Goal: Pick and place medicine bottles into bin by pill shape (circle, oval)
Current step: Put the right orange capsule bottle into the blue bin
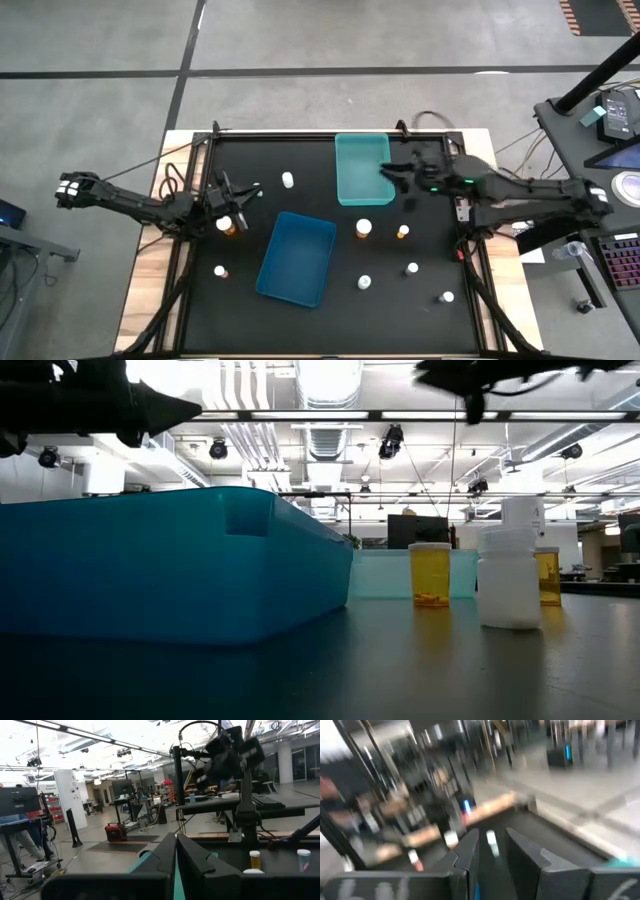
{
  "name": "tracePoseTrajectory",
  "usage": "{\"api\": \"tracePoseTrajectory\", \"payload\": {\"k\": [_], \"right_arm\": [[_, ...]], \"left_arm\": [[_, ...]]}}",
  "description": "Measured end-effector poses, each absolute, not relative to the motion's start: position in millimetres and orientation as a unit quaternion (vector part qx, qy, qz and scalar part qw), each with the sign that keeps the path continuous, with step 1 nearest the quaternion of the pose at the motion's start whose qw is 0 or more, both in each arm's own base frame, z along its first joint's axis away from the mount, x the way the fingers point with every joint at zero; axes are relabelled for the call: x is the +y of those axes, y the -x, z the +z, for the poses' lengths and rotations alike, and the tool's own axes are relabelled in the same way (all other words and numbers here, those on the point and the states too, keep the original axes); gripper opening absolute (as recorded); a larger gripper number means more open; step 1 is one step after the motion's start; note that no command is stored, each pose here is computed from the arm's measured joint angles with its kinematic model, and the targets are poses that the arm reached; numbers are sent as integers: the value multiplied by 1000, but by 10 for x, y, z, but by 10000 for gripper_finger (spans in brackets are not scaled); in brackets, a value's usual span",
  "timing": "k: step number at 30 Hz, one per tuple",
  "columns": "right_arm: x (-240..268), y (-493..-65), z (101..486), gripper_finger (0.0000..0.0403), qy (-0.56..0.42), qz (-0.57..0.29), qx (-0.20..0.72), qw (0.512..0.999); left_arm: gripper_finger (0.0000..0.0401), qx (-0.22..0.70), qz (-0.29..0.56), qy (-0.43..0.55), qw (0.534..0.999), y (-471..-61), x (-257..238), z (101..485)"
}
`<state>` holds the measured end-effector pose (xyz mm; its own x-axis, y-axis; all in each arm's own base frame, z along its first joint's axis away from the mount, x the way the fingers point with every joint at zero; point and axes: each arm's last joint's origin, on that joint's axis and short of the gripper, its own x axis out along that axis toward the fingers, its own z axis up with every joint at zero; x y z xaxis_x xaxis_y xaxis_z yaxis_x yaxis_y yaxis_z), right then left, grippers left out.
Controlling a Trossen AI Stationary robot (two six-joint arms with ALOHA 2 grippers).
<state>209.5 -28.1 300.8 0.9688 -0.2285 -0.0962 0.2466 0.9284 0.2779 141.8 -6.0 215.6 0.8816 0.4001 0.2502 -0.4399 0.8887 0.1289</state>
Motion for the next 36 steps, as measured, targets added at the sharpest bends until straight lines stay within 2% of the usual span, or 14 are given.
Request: {"api": "tracePoseTrajectory", "payload": {"k": [3, 6, 9, 17, 21, 25, 29, 36], "right_arm": [[-270, -2295, 3038, 84, -163, -126, 112, 972], [-281, -2448, 3249, 84, -185, -132, 143, 963], [-295, -2572, 3302, 84, -222, -158, 231, 934], [-274, -2749, 3341, 84, -326, -243, 451, 795], [-247, -2878, 3167, 84, -351, -290, 508, 731], [-234, -2997, 3032, 88, -373, -287, 531, 705], [-178, -3117, 2858, 115, -379, -283, 559, 681], [-107, -3266, 2627, 204, -378, -300, 582, 654]], "left_arm": [[0, -108, 217, -91, 966, -1418, -60, 2155], [0, -107, 217, -92, 966, -1420, -60, 2152], [0, -101, 216, -94, 967, -1431, -62, 2138], [0, -83, 213, -100, 968, -1472, -71, 2089], [0, -78, 212, -103, 969, -1484, -73, 2074], [0, -78, 212, -103, 969, -1484, -73, 2076], [0, -84, 213, -101, 968, -1472, -71, 2091], [0, -86, 214, -100, 968, -1468, -70, 2097]]}}
